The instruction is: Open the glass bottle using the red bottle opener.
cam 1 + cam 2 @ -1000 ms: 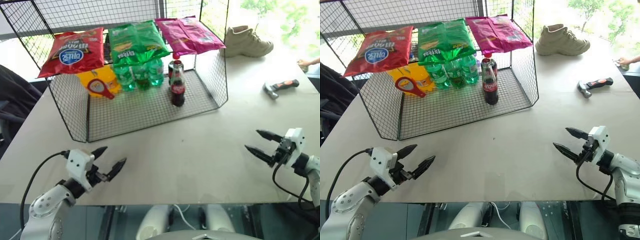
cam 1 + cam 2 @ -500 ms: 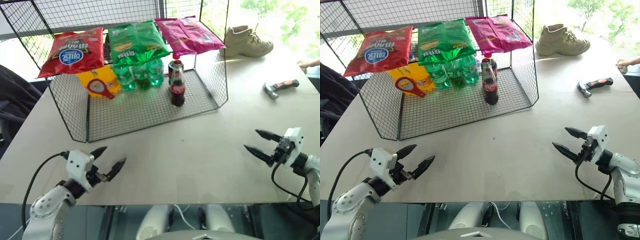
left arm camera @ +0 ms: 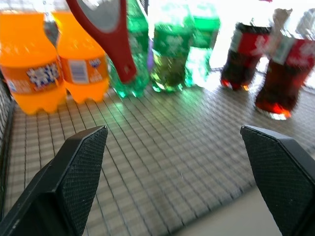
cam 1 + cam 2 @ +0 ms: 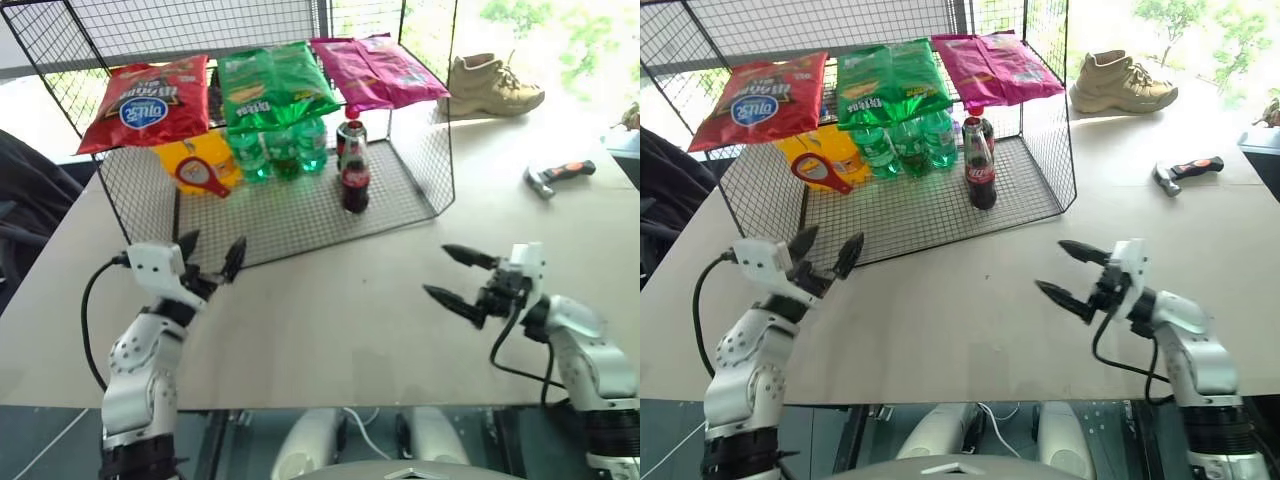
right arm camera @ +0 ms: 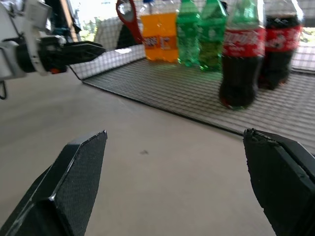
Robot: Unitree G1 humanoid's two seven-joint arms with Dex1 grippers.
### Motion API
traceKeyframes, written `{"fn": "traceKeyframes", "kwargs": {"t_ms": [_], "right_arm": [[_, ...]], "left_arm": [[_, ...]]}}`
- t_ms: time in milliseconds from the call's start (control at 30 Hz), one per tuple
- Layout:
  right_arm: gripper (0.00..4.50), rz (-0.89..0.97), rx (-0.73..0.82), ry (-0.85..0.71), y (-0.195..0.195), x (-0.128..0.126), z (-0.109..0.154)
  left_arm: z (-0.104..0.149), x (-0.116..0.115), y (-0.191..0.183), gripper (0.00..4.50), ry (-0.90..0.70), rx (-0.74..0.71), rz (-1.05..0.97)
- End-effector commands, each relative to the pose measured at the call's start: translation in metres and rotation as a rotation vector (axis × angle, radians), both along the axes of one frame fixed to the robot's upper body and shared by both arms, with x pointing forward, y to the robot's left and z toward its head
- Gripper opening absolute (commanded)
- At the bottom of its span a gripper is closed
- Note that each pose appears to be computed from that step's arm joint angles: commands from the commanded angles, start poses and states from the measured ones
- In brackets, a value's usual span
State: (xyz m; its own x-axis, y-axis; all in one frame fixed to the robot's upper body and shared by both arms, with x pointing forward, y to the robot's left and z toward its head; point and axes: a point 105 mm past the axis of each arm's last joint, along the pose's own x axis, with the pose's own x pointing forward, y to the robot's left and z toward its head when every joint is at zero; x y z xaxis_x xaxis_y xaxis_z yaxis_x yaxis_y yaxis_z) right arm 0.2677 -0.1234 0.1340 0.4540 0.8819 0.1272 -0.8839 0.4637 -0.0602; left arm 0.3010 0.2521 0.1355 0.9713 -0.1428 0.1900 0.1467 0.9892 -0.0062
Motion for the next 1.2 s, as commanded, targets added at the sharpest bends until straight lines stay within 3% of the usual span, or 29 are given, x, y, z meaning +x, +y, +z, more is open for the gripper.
{"fn": "traceKeyframes", "kwargs": {"t_ms": [33,300,533,867,1200], "right_arm": [[4.45,0.044,0.079,-0.064,0.021,-0.005,0.028],[4.45,0.150,0.189,-0.081,0.070,-0.024,0.046],[4.45,0.065,0.151,-0.164,0.075,-0.012,0.053],[4.45,-0.113,0.022,-0.289,0.076,0.006,0.055],[4.45,-0.155,-0.006,-0.306,0.076,0.010,0.053]], "left_arm": [[0.016,0.006,0.015,4.50,-0.072,0.007,0.110],[0.039,0.039,0.013,4.50,-0.164,0.003,0.165],[0.055,0.062,0.010,4.50,-0.215,-0.010,0.162],[0.055,0.071,0.003,4.50,-0.219,0.007,0.111],[0.058,0.072,0.007,4.50,-0.225,0.009,0.113]]}}
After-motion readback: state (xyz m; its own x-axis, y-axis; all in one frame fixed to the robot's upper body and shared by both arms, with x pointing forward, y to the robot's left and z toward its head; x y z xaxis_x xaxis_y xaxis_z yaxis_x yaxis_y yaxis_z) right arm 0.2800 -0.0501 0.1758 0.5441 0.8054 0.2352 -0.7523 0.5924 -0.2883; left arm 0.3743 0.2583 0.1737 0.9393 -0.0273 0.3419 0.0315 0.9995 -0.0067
